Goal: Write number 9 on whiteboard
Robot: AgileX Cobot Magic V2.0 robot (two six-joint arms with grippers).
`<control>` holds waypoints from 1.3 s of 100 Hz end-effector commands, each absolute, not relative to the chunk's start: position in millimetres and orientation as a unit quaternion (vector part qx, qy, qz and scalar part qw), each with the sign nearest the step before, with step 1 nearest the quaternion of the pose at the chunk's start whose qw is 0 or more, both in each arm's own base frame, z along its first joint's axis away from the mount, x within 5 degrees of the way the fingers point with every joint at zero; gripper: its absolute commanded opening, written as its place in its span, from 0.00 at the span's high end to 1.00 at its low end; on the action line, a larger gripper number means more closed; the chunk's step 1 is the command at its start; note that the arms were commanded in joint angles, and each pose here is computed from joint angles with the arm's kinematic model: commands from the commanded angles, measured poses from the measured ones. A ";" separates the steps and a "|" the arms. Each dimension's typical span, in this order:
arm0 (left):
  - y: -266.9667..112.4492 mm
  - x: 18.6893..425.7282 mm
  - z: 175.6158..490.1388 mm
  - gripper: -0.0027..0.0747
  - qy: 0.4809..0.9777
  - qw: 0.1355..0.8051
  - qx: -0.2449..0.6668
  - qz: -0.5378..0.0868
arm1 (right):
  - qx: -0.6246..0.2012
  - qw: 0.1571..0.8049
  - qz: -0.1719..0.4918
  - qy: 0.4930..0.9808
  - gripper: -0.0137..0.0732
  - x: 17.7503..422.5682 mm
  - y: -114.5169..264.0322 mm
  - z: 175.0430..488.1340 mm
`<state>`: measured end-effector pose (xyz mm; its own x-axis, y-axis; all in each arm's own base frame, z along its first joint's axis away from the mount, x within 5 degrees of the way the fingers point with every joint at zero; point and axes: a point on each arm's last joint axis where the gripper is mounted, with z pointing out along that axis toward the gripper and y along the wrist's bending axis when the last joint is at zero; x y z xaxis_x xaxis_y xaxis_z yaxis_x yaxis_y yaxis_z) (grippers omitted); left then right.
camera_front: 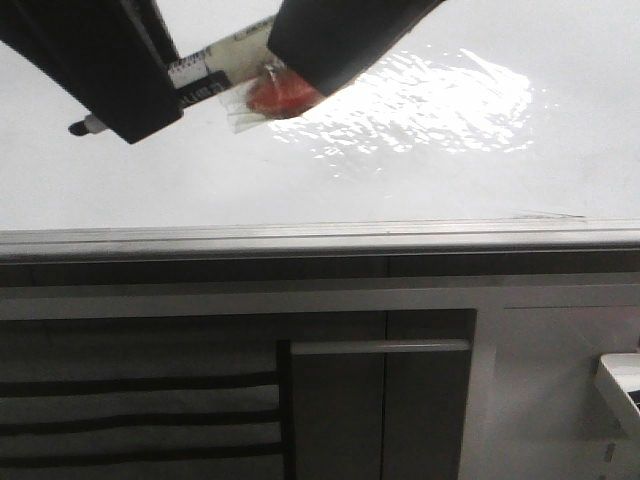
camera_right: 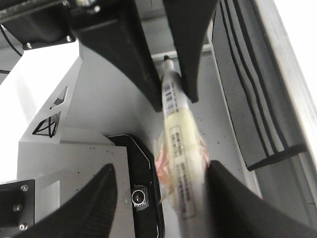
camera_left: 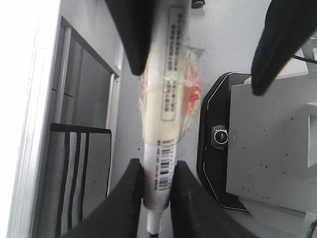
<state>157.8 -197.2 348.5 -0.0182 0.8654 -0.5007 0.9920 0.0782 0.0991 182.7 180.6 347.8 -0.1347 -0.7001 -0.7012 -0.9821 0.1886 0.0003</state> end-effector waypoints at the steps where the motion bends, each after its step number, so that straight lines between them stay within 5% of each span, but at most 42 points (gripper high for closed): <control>1: -199.3 154.9 366.2 0.99 0.689 0.267 0.656 -0.155 | -0.575 0.342 0.254 0.698 0.45 182.5 179.5 368.8; 47: -199.3 155.2 366.3 0.99 0.689 0.268 0.656 -0.154 | -0.574 0.349 0.268 0.690 0.65 187.5 171.3 371.2; 130: -199.4 155.4 366.5 0.99 0.689 0.270 0.656 -0.153 | -0.579 0.343 0.255 0.694 0.65 189.7 170.6 366.7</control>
